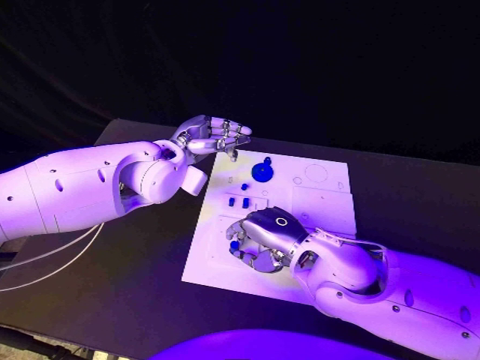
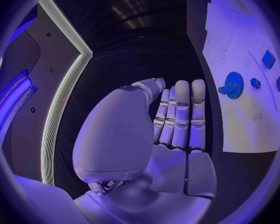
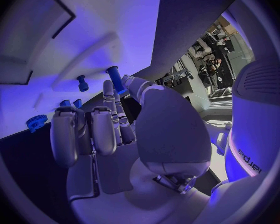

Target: Assemble the parts on the task board

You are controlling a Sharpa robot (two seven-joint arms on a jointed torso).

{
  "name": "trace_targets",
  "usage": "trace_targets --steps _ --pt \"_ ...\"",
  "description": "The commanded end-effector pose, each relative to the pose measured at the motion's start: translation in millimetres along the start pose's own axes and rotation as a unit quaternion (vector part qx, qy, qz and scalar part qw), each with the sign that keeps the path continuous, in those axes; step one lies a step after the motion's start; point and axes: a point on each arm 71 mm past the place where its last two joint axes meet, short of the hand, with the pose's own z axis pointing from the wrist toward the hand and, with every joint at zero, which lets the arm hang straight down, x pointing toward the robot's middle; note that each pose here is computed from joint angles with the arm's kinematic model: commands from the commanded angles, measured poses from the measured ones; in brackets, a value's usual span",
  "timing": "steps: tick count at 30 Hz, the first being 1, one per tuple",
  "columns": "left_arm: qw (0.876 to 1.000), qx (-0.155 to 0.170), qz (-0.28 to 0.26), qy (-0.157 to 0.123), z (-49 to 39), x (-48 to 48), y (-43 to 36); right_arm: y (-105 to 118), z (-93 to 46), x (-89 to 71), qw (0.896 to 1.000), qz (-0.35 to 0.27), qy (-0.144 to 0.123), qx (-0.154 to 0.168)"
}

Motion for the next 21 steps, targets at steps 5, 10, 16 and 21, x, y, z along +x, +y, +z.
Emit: trace_targets --steps 5,10,16,21 --pt "1.0 0.003 -0.004 0.005 0.2 1.4 -1.0 0.8 -5.6 -4.2 1.0 0.001 -0.021 0.001" --pt "1.0 0.002 -0.003 0.004 0.0 0.5 -0.8 -1.7 -11.4 -9.7 0.999 0.006 -0.043 0.008" --pt "1.0 0.002 -0.003 0.003 0.1 0.0 -0.5 -7.6 -23.2 -28.0 0.996 0.013 -0.084 0.011" --pt "1.0 0.001 -0.004 0.002 0.7 -0.6 0.6 -29.3 -41.2 -53.9 0.992 0.049 -0.111 0.042"
